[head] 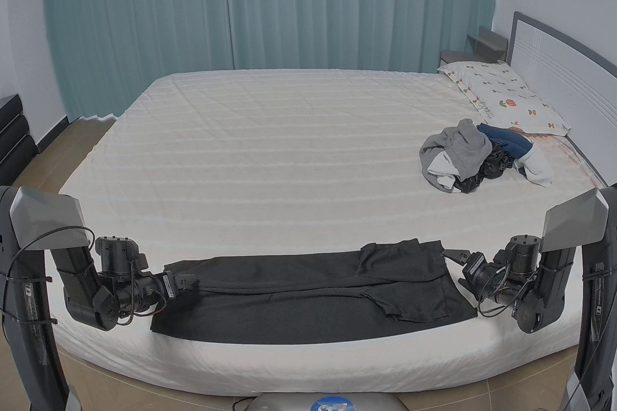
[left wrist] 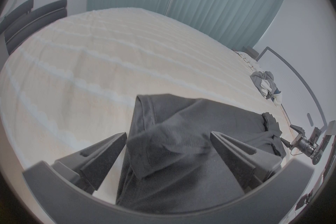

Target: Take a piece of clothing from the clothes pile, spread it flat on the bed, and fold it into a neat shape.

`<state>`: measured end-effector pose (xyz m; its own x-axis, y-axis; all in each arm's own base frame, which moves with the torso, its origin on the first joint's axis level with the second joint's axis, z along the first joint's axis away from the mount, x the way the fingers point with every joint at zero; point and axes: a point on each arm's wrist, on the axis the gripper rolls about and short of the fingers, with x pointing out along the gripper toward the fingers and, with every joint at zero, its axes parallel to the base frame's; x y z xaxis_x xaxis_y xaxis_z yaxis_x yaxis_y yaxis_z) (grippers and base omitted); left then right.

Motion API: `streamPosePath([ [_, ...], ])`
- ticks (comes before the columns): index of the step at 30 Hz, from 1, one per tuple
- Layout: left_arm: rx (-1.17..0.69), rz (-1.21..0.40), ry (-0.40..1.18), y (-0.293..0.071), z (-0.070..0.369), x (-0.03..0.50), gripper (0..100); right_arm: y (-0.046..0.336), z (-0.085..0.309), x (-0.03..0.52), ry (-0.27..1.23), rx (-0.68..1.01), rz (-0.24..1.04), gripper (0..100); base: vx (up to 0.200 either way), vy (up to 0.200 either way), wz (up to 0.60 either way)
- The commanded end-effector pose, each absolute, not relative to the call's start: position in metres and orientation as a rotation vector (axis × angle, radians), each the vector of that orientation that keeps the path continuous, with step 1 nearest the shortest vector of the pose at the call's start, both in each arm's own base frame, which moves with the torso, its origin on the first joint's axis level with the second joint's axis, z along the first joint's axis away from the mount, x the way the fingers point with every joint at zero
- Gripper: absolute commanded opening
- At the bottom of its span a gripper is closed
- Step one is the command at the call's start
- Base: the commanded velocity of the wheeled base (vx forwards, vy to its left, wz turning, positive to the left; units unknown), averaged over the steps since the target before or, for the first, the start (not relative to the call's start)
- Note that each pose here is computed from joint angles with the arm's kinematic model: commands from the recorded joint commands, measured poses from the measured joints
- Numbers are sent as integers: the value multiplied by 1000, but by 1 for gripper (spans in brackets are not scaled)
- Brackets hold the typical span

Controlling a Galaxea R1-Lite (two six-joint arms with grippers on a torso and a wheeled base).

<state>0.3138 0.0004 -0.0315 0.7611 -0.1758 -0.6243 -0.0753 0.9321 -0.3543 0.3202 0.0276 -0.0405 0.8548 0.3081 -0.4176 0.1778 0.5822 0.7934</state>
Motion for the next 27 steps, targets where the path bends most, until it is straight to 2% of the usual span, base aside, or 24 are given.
streamPosePath([
  [1, -362, -31, 680, 1, -30, 315, 100, 28, -41, 320, 564, 960, 80, 100, 0, 0, 0],
  [27, -265, -12, 732, -7, -51, 312, 100, 28, -41, 320, 563, 960, 81, 100, 0, 0, 0],
])
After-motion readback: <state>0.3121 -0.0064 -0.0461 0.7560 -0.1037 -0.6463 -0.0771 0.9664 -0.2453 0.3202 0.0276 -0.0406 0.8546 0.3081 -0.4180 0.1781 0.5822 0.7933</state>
